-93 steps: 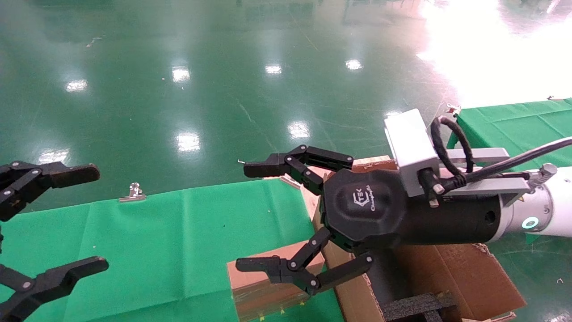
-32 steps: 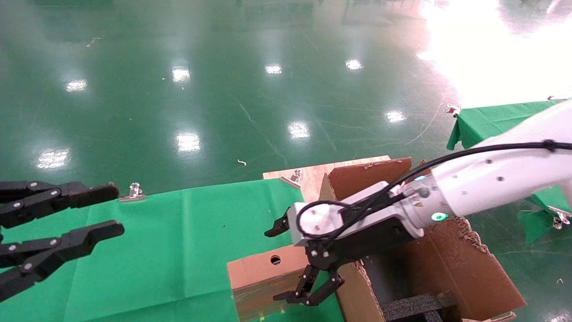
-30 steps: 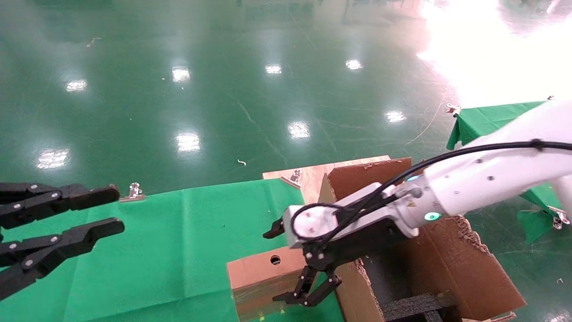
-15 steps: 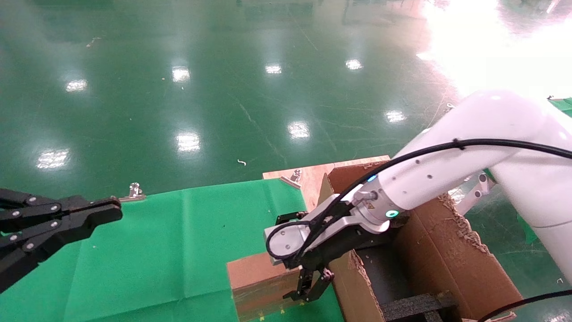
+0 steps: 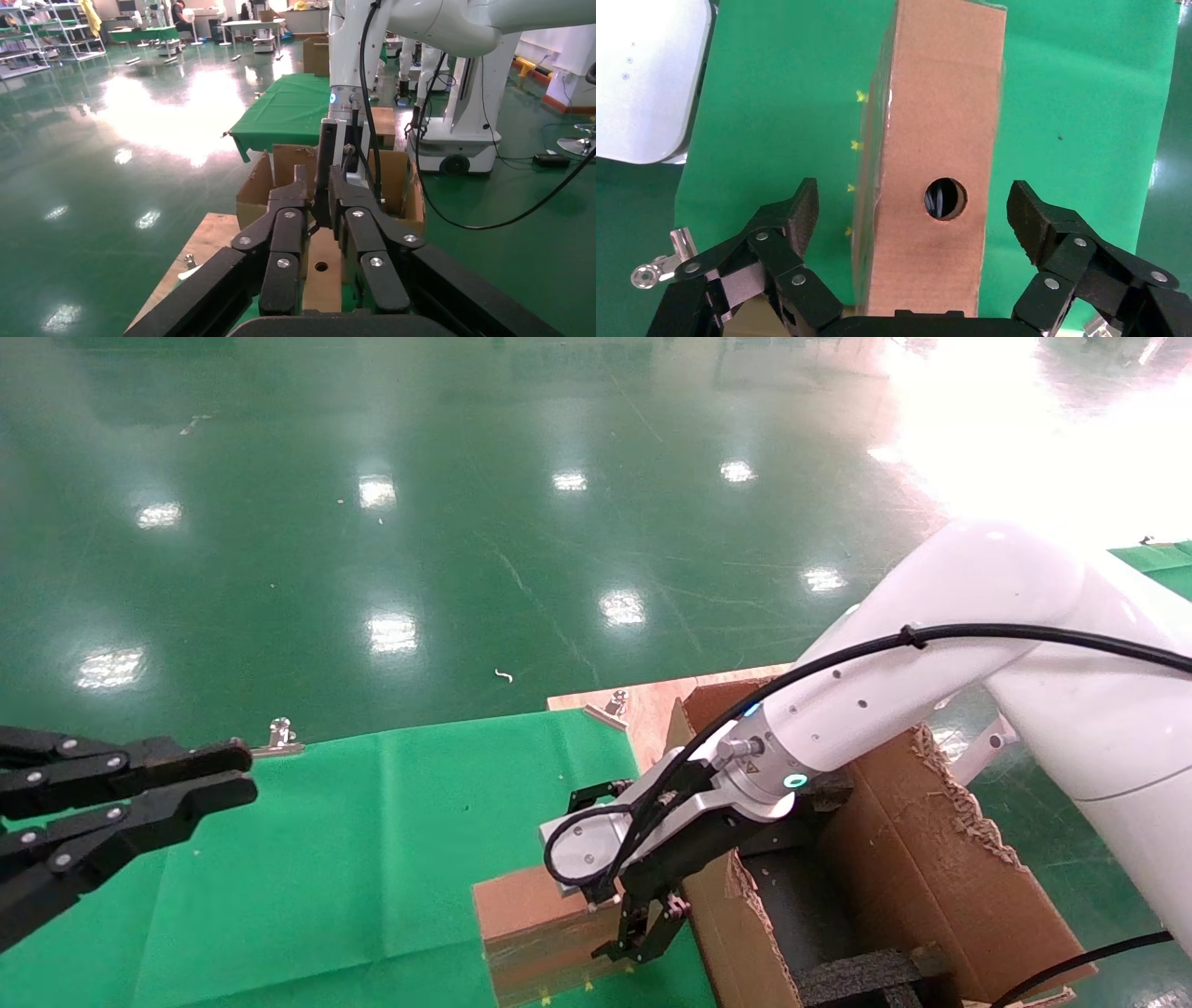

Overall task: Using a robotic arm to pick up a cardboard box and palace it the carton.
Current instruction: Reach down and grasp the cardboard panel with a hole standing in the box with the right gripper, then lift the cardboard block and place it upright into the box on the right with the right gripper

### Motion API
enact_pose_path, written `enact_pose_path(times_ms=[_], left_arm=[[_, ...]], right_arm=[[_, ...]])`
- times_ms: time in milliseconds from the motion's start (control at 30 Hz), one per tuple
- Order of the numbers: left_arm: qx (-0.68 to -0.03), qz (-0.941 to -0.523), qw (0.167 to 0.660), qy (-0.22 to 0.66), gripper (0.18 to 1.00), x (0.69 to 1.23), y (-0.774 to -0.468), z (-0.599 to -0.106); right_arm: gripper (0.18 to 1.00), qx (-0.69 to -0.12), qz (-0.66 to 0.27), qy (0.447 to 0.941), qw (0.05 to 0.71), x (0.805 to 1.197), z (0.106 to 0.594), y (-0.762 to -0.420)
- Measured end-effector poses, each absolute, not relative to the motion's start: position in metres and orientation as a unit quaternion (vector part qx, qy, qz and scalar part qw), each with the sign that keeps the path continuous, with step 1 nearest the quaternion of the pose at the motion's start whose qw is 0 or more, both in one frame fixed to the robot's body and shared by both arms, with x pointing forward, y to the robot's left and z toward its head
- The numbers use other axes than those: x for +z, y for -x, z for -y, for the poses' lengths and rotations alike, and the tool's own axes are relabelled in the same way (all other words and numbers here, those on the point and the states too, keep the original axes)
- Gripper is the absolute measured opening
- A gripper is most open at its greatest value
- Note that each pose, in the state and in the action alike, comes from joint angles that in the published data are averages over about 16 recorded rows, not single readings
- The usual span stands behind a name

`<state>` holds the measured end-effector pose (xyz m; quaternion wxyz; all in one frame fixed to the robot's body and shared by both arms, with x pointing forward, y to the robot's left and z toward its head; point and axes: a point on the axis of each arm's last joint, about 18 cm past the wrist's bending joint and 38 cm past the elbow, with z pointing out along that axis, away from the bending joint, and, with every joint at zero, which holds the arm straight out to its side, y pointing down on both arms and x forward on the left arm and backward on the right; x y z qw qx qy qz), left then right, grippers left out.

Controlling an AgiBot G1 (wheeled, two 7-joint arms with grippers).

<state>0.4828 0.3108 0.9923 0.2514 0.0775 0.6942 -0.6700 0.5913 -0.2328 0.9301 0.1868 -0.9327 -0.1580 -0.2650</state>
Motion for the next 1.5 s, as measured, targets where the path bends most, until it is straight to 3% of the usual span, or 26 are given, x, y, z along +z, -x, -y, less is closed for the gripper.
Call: enact_pose_path(times_ms=[233,433,1067,1267,1500], left_arm=[[-0.670,-0.694,0.251,-0.078,0.291,0.992,-0.483,-0.311],[-0.670,-0.694,0.251,-0.078,0.396,0.992,-0.483,-0.311],[-0.670,-0.694,0.251,-0.078,0.822,0.992,-0.483,-0.311],[-0.670,-0.694,0.251,-0.078,0.913,0.992,-0.483,-0.311],[-0.670,-0.694,0.251,-0.078,0.975,0.992,-0.483,-0.311]], right_arm=[[0.948,-0.265,0.157,0.932,0.190,0.930,0.233,-0.591],[0.883,-0.264,0.156,0.932,0.193,0.930,0.234,-0.590],[0.491,-0.265,0.154,0.930,0.202,0.935,0.234,-0.589],[0.432,-0.276,0.145,0.924,0.220,0.960,0.241,-0.589],[0.412,-0.315,0.131,0.905,0.253,1.022,0.258,-0.587]])
